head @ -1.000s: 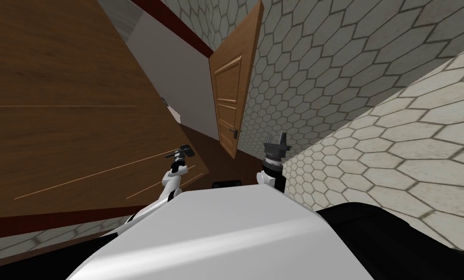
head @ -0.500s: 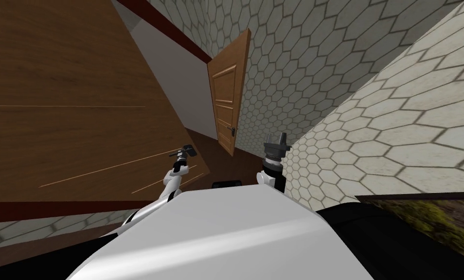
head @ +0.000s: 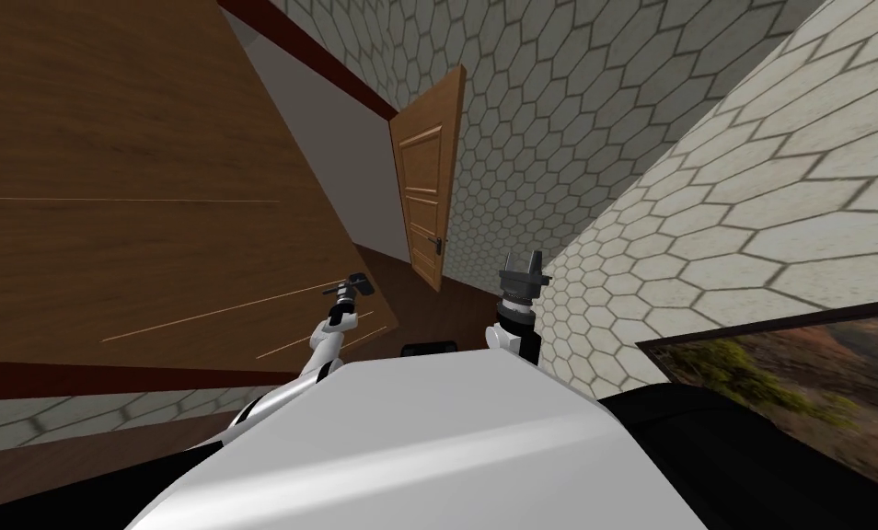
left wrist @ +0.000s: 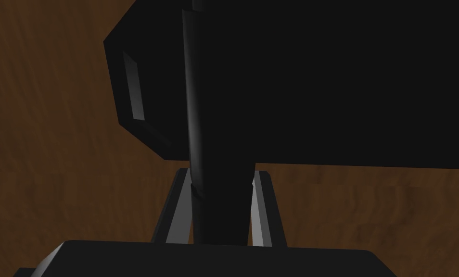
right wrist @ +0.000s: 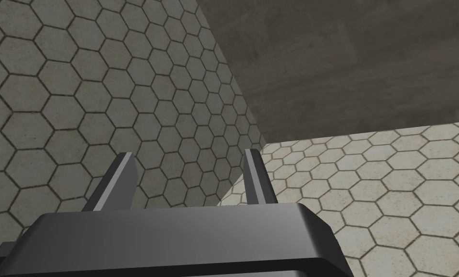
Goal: Pull the door open
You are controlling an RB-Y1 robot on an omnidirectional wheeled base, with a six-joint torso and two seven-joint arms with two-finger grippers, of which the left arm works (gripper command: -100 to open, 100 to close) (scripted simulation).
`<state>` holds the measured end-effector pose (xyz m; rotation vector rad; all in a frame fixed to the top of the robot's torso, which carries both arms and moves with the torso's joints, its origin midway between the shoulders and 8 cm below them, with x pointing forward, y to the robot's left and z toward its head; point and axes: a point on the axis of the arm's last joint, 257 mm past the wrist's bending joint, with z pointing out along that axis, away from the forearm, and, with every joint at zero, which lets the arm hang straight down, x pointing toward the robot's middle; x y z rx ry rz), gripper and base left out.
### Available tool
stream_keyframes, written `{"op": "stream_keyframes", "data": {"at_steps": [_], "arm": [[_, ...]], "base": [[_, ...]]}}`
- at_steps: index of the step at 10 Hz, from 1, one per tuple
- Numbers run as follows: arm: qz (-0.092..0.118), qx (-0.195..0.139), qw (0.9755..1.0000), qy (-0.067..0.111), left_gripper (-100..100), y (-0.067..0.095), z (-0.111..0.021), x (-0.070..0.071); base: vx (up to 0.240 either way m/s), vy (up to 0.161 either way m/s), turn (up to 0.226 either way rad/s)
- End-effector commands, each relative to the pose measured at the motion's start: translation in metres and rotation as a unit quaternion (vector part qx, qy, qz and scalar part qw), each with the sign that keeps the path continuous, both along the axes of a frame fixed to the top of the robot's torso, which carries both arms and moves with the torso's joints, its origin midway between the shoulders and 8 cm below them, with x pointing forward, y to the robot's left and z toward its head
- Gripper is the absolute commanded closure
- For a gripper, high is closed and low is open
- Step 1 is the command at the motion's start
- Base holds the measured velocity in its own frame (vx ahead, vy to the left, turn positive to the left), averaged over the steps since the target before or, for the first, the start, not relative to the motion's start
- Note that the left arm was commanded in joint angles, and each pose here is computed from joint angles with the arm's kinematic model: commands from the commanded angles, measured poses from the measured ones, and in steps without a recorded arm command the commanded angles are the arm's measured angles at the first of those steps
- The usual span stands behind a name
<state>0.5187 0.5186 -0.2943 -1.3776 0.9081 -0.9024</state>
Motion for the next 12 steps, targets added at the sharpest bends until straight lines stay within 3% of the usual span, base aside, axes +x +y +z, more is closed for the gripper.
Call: {"op": "stream_keyframes", "data": {"at_steps": [1,12], "arm": [[-0.006,0.000,1.0000,-0.001,100,-0.004,0.000,0.002],[-0.056,-0.001,0.9985,0.000,100,-0.031,-0.001,0.015]], "base": [[-0.196,0.030,-0.090],[-0.186,0.033,-0.090]]}}
